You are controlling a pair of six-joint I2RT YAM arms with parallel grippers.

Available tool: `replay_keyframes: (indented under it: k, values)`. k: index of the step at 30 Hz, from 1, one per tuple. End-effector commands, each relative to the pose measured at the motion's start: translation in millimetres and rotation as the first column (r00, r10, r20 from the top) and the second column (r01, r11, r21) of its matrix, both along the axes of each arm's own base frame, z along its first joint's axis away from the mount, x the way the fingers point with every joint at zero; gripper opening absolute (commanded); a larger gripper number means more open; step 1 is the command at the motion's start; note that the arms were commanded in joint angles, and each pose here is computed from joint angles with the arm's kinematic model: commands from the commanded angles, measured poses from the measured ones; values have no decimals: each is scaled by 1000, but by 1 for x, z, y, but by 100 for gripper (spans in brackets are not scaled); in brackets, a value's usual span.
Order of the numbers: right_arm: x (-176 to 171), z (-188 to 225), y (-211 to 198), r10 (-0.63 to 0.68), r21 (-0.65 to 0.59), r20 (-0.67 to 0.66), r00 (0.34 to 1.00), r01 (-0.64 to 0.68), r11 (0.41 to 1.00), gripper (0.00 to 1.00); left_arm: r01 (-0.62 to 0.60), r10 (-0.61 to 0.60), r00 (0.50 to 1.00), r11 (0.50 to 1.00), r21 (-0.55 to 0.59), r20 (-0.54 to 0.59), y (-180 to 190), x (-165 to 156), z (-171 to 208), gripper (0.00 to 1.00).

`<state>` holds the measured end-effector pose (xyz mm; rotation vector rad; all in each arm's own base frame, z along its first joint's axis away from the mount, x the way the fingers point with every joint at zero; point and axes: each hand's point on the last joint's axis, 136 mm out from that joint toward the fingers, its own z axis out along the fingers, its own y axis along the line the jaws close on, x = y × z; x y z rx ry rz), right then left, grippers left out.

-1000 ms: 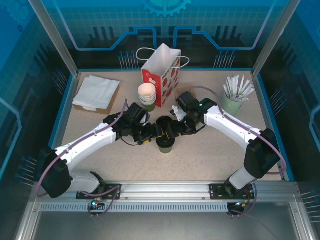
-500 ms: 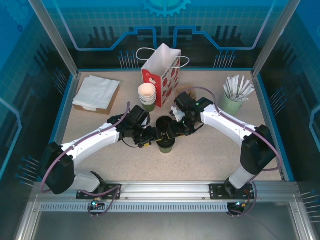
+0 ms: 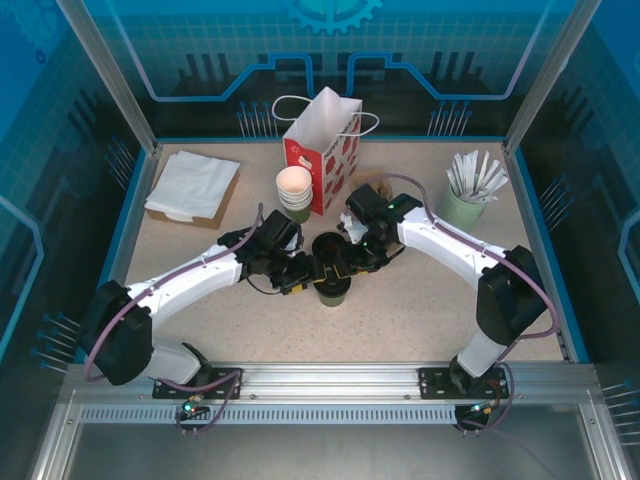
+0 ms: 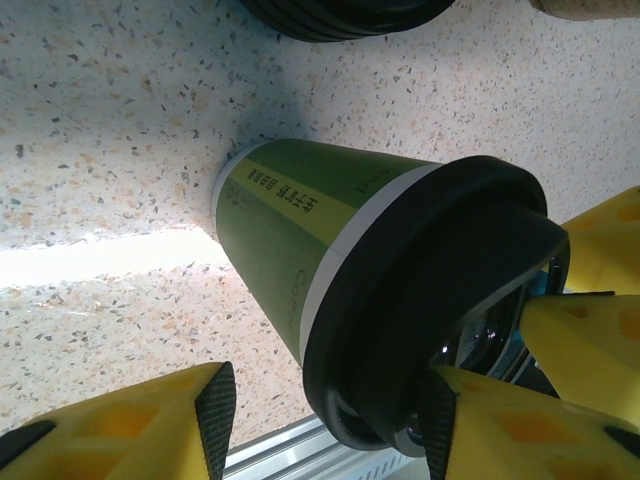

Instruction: Pack the takeout coffee

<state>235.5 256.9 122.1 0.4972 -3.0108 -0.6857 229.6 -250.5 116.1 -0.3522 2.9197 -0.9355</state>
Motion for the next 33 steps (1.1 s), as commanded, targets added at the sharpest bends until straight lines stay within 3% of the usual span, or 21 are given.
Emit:
replay_keyframes:
  k: [1,7,16,26,33]
  values:
    - [-13,-29,-19,8,-143,-71,997,-18,990,33,-6,25,994,984,178,-103,30,-19,-42,51]
    - [-19,-38,-28,9,-191,-96,995,-28,981,33,-14,49,989,971,239,-142,45,-31,-59,46]
    - [-21,-41,-32,8,-208,-105,994,-30,978,33,-16,50,986,978,207,-161,42,-39,-67,46]
    - [-3,2,5,20,22,10,1000,-20,1000,37,-18,23,998,996,90,-53,15,-11,-19,51]
    - [5,25,-3,13,15,117,993,-15,1000,43,-28,28,1000,999,43,9,8,0,11,61]
